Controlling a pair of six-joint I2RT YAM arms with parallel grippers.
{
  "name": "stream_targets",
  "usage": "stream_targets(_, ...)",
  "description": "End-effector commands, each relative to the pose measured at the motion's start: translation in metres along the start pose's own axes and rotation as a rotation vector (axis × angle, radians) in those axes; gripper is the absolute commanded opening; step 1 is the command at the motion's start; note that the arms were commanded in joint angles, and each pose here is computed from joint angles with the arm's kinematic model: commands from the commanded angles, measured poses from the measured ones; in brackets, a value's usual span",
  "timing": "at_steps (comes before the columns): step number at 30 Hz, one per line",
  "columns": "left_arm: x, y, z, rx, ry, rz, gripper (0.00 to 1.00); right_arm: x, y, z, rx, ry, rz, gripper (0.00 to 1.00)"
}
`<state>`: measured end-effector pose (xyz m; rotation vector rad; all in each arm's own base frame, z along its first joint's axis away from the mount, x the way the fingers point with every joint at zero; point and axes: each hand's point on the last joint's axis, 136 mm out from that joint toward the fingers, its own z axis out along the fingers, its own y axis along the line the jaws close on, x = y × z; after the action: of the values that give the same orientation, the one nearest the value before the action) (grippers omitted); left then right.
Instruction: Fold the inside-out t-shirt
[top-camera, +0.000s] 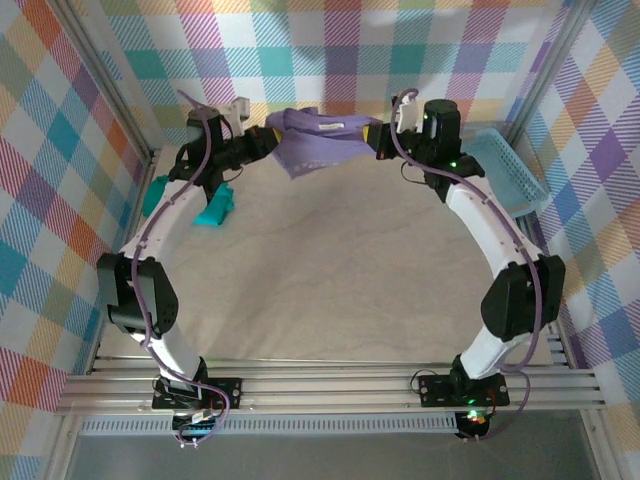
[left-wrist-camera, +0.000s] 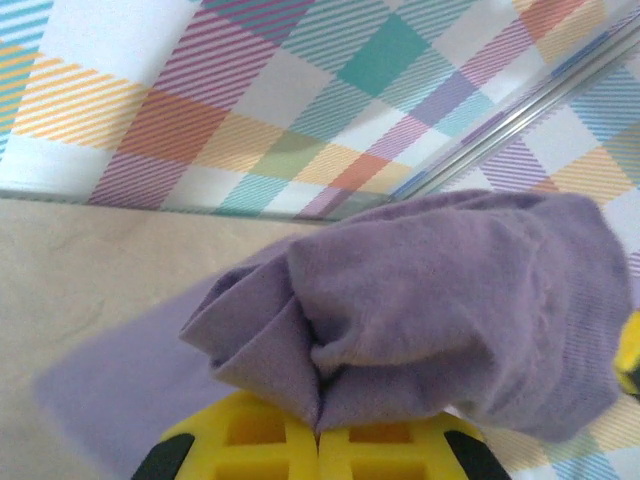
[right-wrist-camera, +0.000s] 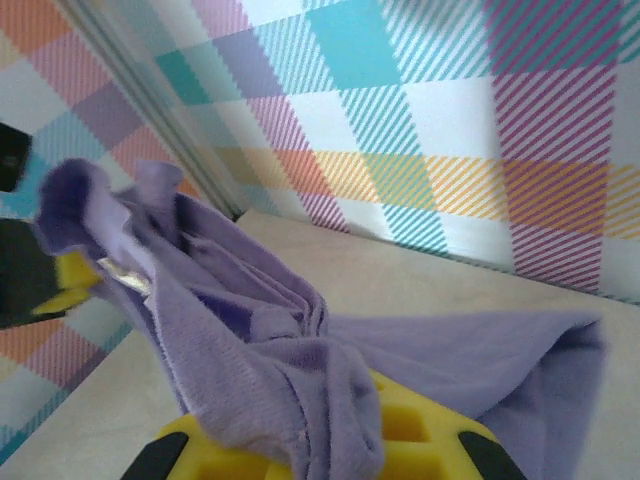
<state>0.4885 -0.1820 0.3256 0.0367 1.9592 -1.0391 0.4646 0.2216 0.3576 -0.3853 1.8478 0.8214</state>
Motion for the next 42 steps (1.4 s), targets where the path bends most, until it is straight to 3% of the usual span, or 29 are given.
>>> stream_targets(1,0.058,0.024,-0.004,-0.034,0.100,-0.049,0.00,0.051,0.001,-0.004,-0.042,0.099,0.049,0.00)
stream_targets(5,0.138,0.030,-0.015,-0.012,0.197,-0.099,0.00,0.124,0.001,-0.029,-0.036,0.197,0.166,0.00)
stream_targets(10,0.243,-0.002,-0.036,0.043,0.341,-0.108,0.00,0.218,0.010,-0.073,0.014,0.337,0.294,0.00)
stream_targets(14,0.290,-0.014,-0.052,0.017,0.404,-0.125,0.00,0.263,0.011,-0.098,0.065,0.416,0.355,0.00)
stream_targets(19,0.297,0.004,-0.051,-0.083,0.414,-0.156,0.01,0.279,-0.007,-0.099,0.167,0.477,0.345,0.00)
stream_targets(26,0.300,0.048,-0.021,-0.240,0.498,-0.222,0.05,0.294,-0.055,-0.080,0.375,0.616,0.327,0.01)
stream_targets(29,0.306,0.069,-0.005,-0.285,0.542,-0.253,0.11,0.313,-0.077,-0.067,0.440,0.696,0.337,0.04)
stream_targets(35,0.315,0.103,0.021,-0.368,0.596,-0.245,0.24,0.334,-0.114,-0.036,0.503,0.799,0.326,0.25)
stream_targets(42,0.291,0.100,0.000,-0.442,0.578,-0.194,0.51,0.299,-0.108,-0.048,0.491,0.760,0.297,0.47)
